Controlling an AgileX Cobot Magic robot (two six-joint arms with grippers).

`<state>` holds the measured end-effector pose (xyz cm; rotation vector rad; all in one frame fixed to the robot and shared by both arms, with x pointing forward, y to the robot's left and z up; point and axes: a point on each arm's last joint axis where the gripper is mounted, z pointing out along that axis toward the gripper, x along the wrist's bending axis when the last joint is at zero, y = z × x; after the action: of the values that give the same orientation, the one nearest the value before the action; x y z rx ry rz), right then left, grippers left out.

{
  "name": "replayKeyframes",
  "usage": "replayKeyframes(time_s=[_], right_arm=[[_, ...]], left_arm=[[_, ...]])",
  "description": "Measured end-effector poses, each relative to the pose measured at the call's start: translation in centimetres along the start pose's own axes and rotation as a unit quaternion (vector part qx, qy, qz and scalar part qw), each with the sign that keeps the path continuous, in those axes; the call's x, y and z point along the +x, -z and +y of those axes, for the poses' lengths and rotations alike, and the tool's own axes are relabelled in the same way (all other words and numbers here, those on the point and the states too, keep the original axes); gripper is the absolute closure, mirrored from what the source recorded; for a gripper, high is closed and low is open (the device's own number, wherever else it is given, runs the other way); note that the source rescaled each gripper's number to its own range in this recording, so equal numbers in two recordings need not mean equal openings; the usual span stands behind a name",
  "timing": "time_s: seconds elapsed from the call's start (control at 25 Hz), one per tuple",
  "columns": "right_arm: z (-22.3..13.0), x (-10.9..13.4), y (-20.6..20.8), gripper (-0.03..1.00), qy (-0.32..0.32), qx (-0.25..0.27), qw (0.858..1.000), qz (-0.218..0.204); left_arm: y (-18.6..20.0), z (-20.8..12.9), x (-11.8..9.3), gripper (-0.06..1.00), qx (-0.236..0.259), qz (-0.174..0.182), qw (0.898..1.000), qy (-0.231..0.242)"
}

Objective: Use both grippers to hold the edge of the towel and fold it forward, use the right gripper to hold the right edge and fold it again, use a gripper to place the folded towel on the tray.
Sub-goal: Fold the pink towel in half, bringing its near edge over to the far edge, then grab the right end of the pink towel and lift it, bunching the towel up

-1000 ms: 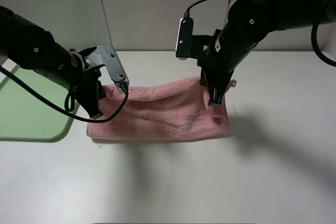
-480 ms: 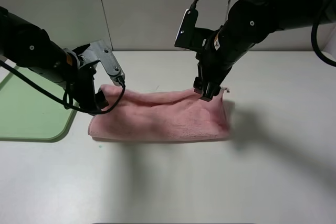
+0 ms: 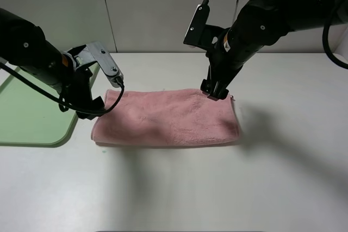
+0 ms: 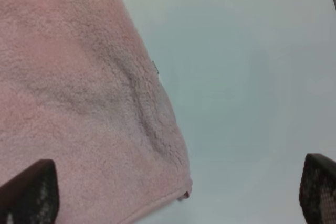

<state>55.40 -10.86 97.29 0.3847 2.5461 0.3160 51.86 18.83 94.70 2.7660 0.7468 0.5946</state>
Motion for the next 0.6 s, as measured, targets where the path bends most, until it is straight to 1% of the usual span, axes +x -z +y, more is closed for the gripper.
replayKeyframes(time_s=[0.08,0.2,0.28,0.36,0.48,0.6], right_arm=[[-0.1,0.0,0.0,-0.03,-0.010,0.006,1.000,0.002],[-0.4,0.1,0.3,-0.03,-0.043,0.022,0.999,0.008],[-0.6,0.1,0.6,-0.03,-0.072,0.031,0.997,0.012],[-0.7,0.2,0.9,-0.03,-0.096,0.039,0.994,0.016],[-1.0,0.2,1.4,-0.03,-0.114,0.053,0.992,0.022],[-1.2,0.3,1.7,-0.03,-0.117,0.063,0.991,0.025]], left_arm=[[1.5,0.0,0.2,0.10,-0.004,0.008,1.000,0.003],[4.2,-0.4,0.4,0.10,-0.003,0.016,1.000,0.009],[5.9,-0.9,0.3,0.10,0.002,0.020,1.000,0.019],[7.6,-1.2,0.3,0.09,-0.002,0.027,0.999,0.041],[9.5,-1.8,0.2,0.04,-0.003,0.033,0.997,0.066],[11.3,-2.6,-0.1,0.00,0.007,0.034,0.995,0.091]])
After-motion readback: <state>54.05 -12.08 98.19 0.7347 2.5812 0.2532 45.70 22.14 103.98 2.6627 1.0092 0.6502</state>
